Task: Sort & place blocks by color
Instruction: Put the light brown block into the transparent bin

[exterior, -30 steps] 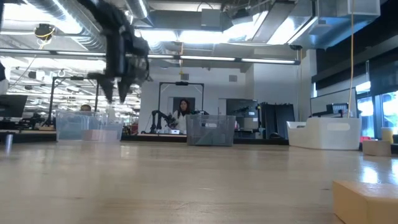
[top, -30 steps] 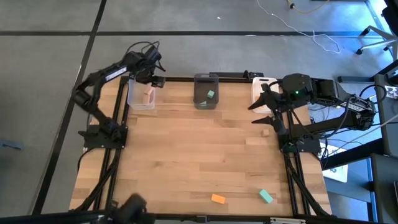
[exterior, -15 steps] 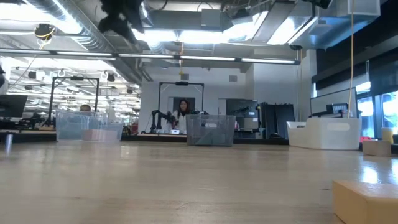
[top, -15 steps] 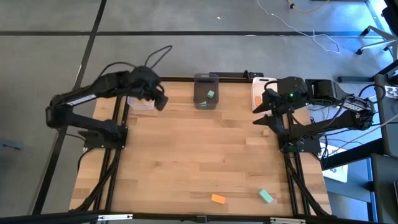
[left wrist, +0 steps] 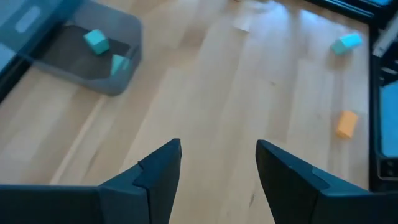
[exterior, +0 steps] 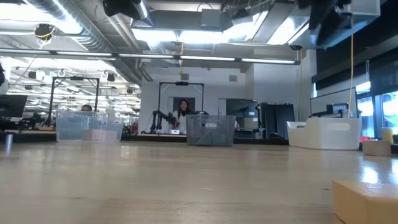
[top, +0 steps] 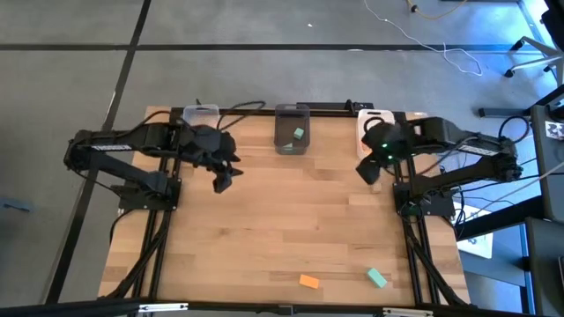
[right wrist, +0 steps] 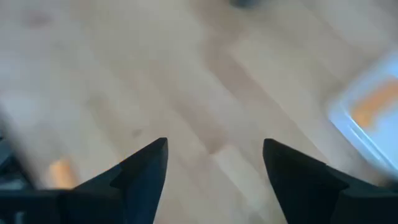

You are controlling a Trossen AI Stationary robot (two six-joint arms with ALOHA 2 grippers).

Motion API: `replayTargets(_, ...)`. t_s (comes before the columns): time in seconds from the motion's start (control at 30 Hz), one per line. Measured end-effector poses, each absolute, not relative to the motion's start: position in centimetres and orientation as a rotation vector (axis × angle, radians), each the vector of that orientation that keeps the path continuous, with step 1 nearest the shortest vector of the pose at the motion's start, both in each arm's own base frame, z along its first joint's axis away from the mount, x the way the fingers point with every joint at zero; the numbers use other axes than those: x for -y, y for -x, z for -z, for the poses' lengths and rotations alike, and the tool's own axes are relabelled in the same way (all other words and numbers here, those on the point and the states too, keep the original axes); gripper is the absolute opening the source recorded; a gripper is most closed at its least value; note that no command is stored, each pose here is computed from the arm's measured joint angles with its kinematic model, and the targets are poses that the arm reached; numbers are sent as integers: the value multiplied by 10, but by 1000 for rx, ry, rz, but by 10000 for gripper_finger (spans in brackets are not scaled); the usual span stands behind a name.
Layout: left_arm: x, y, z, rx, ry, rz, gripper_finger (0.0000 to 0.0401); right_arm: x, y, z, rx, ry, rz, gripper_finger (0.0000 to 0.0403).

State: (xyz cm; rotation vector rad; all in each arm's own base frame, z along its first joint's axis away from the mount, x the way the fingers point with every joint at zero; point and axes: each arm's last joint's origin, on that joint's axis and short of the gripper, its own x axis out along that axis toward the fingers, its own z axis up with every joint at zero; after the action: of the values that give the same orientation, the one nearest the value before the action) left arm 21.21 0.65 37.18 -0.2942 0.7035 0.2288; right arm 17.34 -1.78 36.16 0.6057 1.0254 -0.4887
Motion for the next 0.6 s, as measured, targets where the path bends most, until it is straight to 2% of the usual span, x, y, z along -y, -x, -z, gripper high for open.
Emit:
replayTargets(0.1,2,-210,-372,-712,275,-181,199,20,-178,-345,-1055,-712,668,263)
replayTargets(0.23,14,-208,-373,-718,201,-101,199,21,-185,-317,-1113,-828,809,263)
replayTargets(0.5,30,-207,-373,-725,135,-12,199,19,-173,-244,-1332,-989,1048,263)
replayTargets(0.6,32,-207,-373,-726,132,-4,199,22,-167,-225,-1353,-1036,1107,263)
